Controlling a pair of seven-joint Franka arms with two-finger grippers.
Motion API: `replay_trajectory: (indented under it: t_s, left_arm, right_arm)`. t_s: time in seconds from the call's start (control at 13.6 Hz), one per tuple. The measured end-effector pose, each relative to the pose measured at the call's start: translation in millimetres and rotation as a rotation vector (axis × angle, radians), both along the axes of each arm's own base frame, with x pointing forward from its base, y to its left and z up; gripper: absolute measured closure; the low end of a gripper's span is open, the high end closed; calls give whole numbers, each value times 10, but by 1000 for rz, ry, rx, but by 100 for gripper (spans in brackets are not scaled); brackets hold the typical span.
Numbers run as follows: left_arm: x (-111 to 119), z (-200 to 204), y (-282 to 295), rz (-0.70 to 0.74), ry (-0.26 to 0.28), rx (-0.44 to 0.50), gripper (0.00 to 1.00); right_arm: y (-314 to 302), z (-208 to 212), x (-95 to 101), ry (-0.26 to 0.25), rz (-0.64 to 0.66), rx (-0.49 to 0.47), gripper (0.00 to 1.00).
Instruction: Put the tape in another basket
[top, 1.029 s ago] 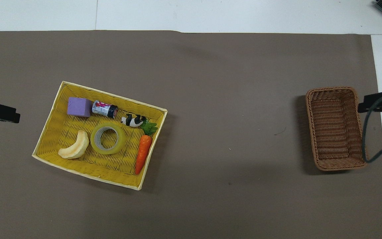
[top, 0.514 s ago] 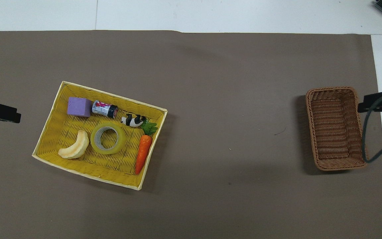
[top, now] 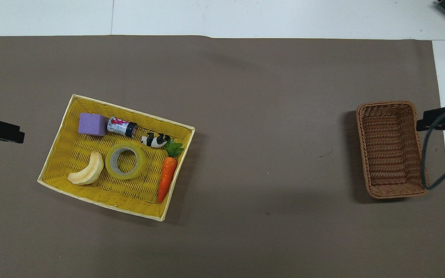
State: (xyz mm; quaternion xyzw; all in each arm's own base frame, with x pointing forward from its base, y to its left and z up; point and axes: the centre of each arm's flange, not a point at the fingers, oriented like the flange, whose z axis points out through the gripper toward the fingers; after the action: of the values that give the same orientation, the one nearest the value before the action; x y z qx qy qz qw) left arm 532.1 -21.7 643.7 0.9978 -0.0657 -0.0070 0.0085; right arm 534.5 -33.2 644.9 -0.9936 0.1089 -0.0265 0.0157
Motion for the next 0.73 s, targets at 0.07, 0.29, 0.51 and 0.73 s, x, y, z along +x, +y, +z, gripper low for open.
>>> replay_trajectory:
  t_s: [0.07,0.29,0.51,0.73]
  left_arm:
    - [8,-31,-10,-2,1,0,0]
    - [80,-304,-67,-11,-4,0,0]
    - [160,-768,-168,-27,-9,-1,0]
    - [198,-1129,-203,37,-30,-2,0]
  right_arm:
    - [0,0,0,0,0,0,0]
    - [1,0,0,0,0,0,0]
    - [1,0,0,0,0,0,0]
    - [1,0,0,0,0,0,0]
